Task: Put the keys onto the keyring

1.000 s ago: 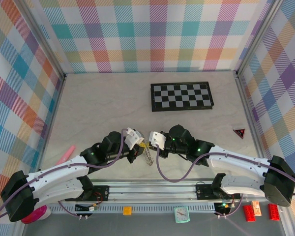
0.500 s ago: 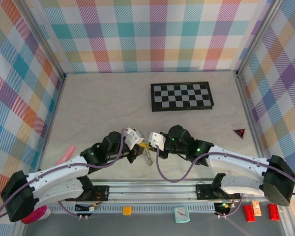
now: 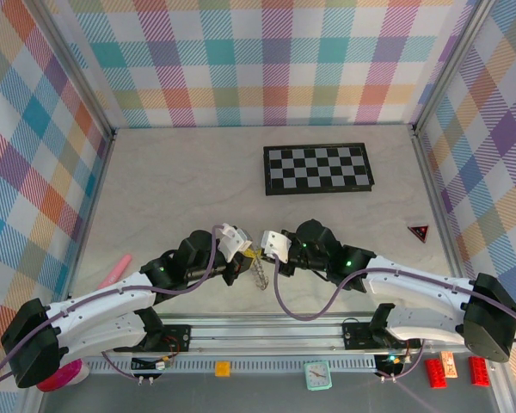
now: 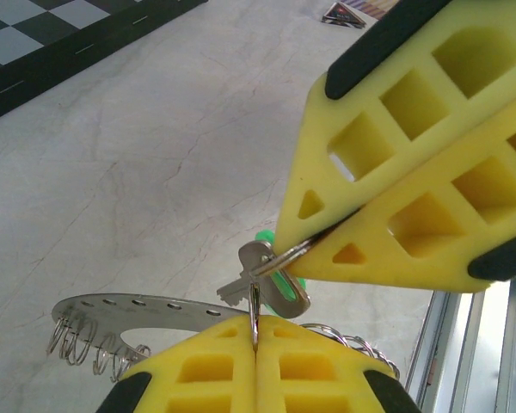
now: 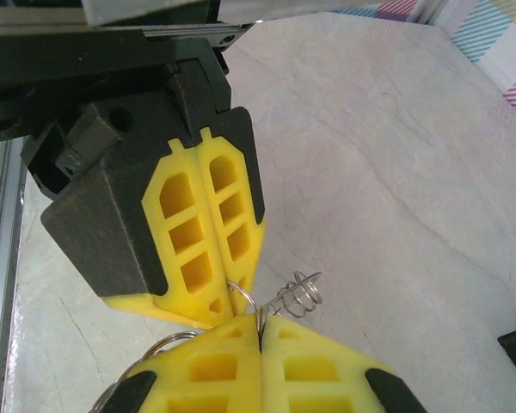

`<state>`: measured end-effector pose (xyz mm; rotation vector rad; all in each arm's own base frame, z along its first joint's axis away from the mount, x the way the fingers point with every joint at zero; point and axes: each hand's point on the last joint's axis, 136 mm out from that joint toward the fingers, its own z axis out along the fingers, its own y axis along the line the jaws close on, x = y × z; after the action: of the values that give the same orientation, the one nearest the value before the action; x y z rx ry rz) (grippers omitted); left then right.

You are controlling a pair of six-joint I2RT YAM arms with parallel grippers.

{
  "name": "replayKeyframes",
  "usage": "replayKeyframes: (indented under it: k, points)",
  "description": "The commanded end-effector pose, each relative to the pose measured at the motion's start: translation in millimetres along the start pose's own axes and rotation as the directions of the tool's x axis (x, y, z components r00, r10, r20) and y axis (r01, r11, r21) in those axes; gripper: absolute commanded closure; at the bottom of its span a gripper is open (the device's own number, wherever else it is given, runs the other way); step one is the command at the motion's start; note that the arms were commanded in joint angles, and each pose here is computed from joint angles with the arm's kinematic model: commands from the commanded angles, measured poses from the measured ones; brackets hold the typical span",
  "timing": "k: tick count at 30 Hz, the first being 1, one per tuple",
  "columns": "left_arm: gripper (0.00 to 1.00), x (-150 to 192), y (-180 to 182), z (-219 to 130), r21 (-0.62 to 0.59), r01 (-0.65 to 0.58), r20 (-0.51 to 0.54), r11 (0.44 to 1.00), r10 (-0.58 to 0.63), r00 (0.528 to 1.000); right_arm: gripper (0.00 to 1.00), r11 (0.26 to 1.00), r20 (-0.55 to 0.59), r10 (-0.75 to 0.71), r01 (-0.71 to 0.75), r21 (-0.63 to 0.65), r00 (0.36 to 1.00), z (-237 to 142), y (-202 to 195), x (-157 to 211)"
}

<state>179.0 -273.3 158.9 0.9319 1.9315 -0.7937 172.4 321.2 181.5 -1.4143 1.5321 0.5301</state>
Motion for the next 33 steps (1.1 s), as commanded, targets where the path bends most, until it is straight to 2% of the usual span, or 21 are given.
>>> replayKeyframes:
  k: [1,19,33]
  points:
    - [1.0,-13,-8,-1,0.032,-0.01,0.058,0.999,0.008,0.998,1.0,1.0,0.025,-0.025,0.024,0.007,0.999,0,0,-6]
    - [1.0,-14,-8,-1,0.033,-0.009,0.063,0.999,0.007,0.998,1.0,0.999,0.007,-0.026,0.027,-0.03,1.0,4,7,-4]
    - [1.0,-14,-7,-1,0.029,-0.008,0.062,1.0,0.007,0.998,1.0,0.999,0.017,-0.044,0.043,0.026,0.999,-4,-2,-6]
